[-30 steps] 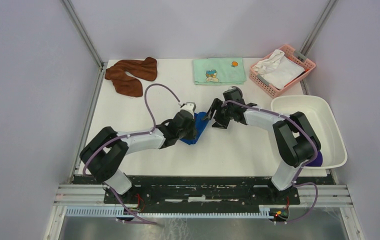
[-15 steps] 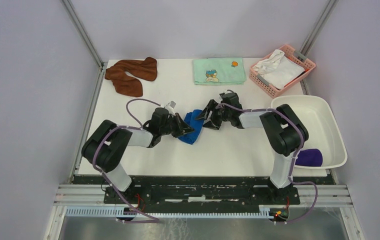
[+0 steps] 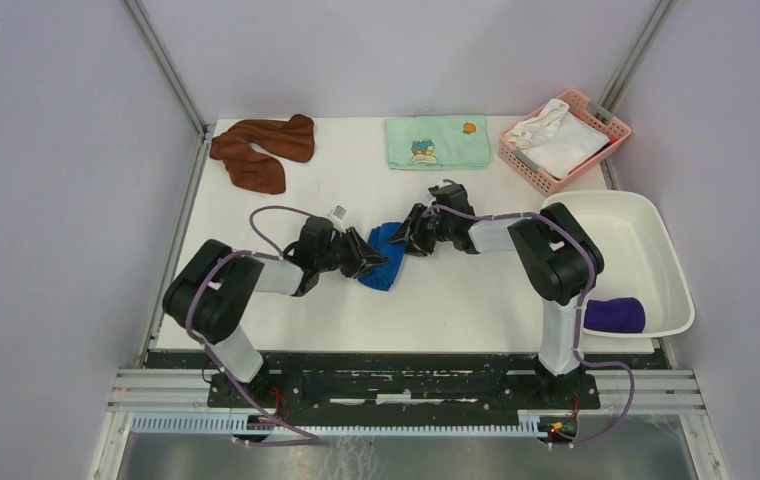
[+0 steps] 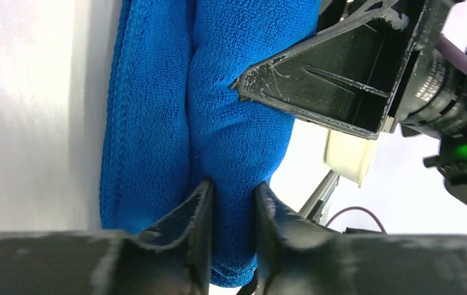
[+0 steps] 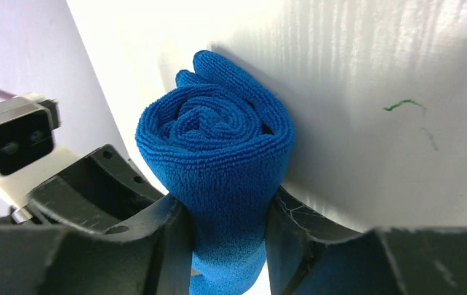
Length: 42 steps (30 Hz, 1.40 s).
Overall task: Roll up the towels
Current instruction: Roll the towel at the center of the board.
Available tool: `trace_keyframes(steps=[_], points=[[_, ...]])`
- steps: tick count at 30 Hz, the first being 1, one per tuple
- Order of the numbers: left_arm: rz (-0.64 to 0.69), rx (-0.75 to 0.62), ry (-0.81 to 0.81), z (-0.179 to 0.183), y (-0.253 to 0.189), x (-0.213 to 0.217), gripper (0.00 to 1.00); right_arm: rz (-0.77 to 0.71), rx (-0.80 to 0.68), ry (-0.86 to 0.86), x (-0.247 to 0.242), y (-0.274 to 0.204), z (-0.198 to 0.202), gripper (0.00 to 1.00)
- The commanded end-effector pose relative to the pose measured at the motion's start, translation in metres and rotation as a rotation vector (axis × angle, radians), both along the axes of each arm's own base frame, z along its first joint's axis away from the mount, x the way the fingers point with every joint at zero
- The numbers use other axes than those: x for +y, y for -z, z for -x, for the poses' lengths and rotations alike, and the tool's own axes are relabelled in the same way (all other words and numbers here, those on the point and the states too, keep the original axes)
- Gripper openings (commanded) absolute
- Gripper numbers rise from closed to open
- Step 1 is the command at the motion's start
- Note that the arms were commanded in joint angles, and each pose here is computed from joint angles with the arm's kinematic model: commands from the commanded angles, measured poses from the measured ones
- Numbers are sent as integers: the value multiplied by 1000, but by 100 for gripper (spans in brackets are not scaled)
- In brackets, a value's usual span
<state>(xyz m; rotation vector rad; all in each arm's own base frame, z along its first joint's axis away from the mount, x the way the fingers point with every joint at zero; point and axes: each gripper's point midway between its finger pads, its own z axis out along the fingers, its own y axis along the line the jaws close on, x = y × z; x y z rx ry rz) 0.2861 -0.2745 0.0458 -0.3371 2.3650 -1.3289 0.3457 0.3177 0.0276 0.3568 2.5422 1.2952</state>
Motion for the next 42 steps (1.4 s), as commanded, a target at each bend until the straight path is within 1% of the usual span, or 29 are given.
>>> trace_keyframes(steps=[1, 2, 6, 7, 8, 11, 15, 18, 24, 27, 29, 32, 35, 39, 42], points=[[-264, 46, 3, 21, 21, 29, 42, 253, 40, 5, -19, 23, 13, 42], [-304, 21, 0, 20, 15, 31, 46, 319, 72, 6, -27, 27, 20, 41], [-474, -133, -33, 14, -18, 31, 60, 495, 79, 28, -41, 22, 26, 41], [-519, -173, -43, 15, -25, 31, 66, 526, 79, 29, -42, 20, 29, 41], [-567, -226, -50, 18, -34, 26, 70, 551, 80, 38, -44, 18, 30, 41], [-690, -359, -121, 18, -56, 27, 76, 599, 86, 51, -46, 14, 32, 42], [-836, -508, -149, 22, -75, 17, 79, 622, 104, 56, -46, 14, 34, 42], [-920, -597, -124, 28, -80, 1, 79, 628, 113, 55, -44, 13, 36, 43], [-1118, -722, -76, 32, -71, -28, 79, 632, 115, 50, -42, 10, 37, 44], [-1199, -760, -41, 33, -58, -37, 79, 628, 116, 46, -41, 9, 36, 44], [-1245, -761, -32, 31, -48, -38, 78, 623, 117, 43, -40, 8, 37, 44], [-1291, -744, -11, 32, -32, -34, 74, 610, 114, 37, -38, 6, 38, 46], [-1289, -710, 1, 34, -21, -29, 65, 578, 102, 34, -34, 2, 37, 48], [-1235, -639, -10, 33, -15, -17, 43, 529, 83, 33, -28, -8, 35, 49], [-1139, -574, -4, 32, -12, -10, 26, 498, 50, 30, -24, -19, 31, 52]])
